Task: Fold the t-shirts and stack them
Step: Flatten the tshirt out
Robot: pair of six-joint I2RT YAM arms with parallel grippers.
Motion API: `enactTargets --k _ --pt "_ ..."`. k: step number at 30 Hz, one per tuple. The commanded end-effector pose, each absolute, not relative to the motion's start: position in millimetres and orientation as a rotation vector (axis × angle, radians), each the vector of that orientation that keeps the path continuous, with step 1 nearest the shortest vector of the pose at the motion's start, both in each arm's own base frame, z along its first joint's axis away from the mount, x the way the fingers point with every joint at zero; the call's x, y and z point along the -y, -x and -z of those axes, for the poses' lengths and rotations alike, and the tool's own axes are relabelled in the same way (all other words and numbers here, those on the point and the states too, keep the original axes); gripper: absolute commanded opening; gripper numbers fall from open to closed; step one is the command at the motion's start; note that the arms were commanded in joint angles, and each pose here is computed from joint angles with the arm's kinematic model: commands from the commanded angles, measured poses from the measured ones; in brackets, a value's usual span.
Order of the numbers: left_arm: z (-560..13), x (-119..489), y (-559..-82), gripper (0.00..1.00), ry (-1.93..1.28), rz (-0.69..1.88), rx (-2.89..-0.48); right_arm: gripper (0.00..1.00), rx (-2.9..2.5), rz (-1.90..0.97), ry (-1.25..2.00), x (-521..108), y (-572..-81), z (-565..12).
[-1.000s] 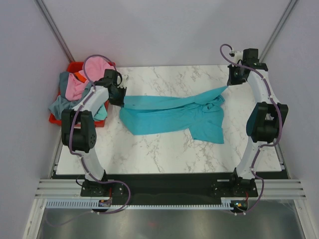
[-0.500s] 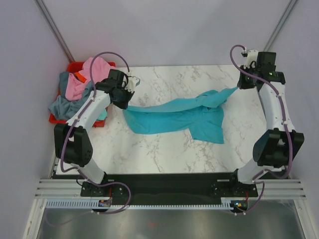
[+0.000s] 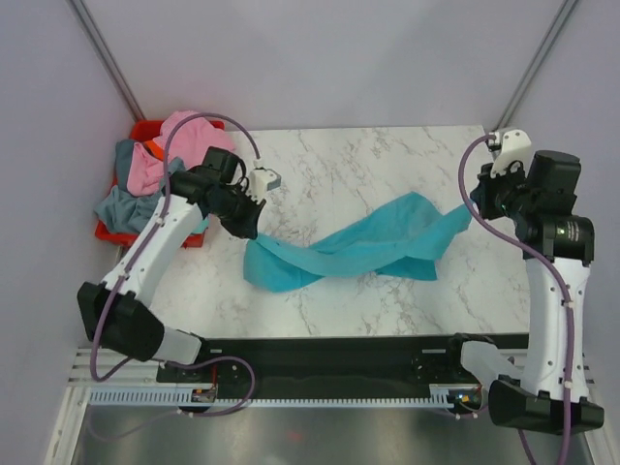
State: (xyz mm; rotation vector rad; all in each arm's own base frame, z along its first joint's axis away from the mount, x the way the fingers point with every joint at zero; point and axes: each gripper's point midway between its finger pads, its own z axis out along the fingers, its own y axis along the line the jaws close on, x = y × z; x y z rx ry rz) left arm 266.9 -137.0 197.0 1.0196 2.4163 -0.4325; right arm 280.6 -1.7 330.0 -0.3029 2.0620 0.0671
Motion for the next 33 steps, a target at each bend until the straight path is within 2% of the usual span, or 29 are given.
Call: enactTargets --k 1,3,7,8,9,10,12,17,21,24,28,33 --pt "-138.4 143.7 -274.5 0.06 -1.116 0.509 -2.582 0.0 -2.211 -0.229 0.208 -6.4 -306.8 -270.5" --pt "-110.6 147.2 -296.6 0.08 -1.14 0.496 -2.649 0.0 -2.226 -0.284 0.16 -7.4 -331.7 -255.5" --pt "-90.8 156.9 -352.6 0.16 -1.094 0.421 -2.628 0.0 -2.229 -0.331 0.063 -3.9 -377.5 -242.0" --pt "-102.1 161.1 -374.9 0.22 -1.074 0.378 -2.579 0.0 -2.229 -0.313 0.061 -0.2 -385.6 -241.0" --pt "-106.1 163.3 -386.0 0.34 -1.037 0.36 -2.573 0.0 -2.228 -0.297 0.069 3.8 -397.9 -242.4" --pt "-114.6 166.9 -402.6 0.4 -1.013 0.342 -2.539 0.0 -2.231 -0.278 0.069 7.7 -403.4 -243.0" --pt "-125.1 167.5 -413.6 0.52 -0.972 0.311 -2.505 0.0 -2.228 -0.233 0.089 14.4 -414.6 -249.3" --pt "-144.3 157.6 -403.0 0.62 -0.938 0.255 -2.403 0.0 -2.223 -0.23 0.089 16.1 -420.3 -253.3" --pt "-122.4 153.0 -377.5 0.62 -0.953 0.289 -2.472 0.0 -2.247 -0.212 0.092 17.2 -410.5 -243.5" --pt "-98.3 159.2 -362.6 0.58 -0.95 0.402 -2.591 0.0 -2.26 -0.212 0.095 16.9 -403.8 -238.0" --pt "-99.9 185.3 -366.8 0.56 -0.929 0.612 -2.654 0.0 -2.272 -0.205 0.094 18.8 -401.2 -233.2" --pt "-89.8 194.9 -378.5 0.54 -0.934 0.663 -2.689 0.0 -2.276 -0.202 0.091 21.1 -403.1 -232.3"
